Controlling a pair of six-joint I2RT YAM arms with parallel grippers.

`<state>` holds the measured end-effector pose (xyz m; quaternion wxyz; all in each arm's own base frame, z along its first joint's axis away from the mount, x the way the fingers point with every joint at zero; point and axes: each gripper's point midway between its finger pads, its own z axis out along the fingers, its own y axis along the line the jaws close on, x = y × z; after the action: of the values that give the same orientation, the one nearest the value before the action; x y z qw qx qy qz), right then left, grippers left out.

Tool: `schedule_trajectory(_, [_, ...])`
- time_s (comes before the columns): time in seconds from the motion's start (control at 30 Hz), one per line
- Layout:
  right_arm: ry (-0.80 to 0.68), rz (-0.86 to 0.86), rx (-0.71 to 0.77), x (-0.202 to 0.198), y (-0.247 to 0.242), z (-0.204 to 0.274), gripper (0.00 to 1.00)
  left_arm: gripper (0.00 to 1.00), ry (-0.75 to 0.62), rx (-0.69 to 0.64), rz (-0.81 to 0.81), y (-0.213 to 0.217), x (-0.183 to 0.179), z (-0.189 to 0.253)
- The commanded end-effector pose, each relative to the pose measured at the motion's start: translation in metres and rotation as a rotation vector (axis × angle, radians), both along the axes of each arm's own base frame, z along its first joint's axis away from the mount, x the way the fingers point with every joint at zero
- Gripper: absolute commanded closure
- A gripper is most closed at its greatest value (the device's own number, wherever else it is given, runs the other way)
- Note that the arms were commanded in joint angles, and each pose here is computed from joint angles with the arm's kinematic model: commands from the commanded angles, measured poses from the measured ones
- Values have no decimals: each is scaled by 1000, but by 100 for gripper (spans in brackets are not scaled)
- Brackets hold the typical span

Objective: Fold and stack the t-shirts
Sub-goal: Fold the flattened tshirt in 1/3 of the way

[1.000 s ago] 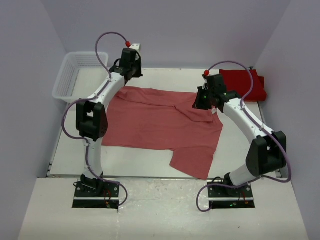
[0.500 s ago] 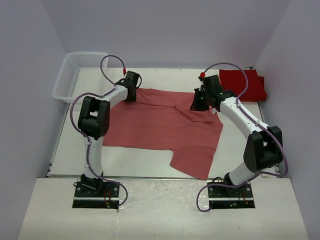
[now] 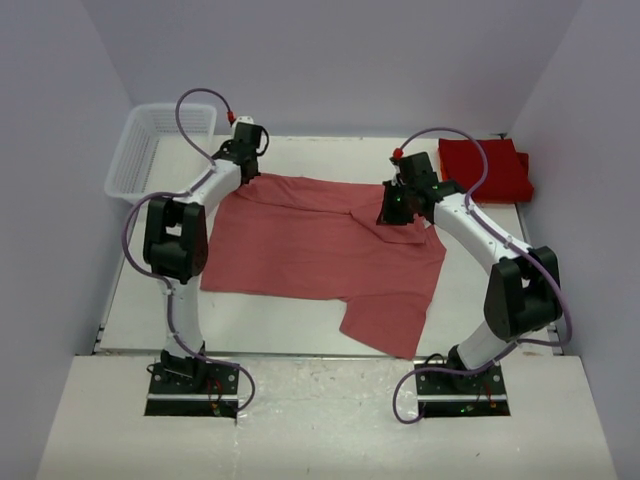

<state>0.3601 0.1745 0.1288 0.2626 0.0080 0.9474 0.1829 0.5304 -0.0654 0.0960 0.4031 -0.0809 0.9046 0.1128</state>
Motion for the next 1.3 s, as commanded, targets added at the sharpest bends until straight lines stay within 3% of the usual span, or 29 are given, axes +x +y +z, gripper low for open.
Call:
schedule_trajectory(0.0, [-49, 4, -21, 9, 0, 14, 100, 100, -58, -24, 3, 5, 32, 16])
schedule_trajectory(0.27, [-53, 4, -41, 1, -5, 13, 100, 100, -4, -36, 12, 11, 39, -19])
schedule_trajectory(0.6, [-37, 14, -25, 5, 1, 7, 100, 100, 66, -25, 76, 35, -17, -45])
schedule_trajectory(0.87, [-10, 5, -21, 2, 2, 1, 100, 100, 162, -20, 129, 53, -40, -86])
schedule_trajectory(1.27, [-28, -61, -121, 4, -18, 5, 100, 100, 46, -63, 88, 40, 3, -49])
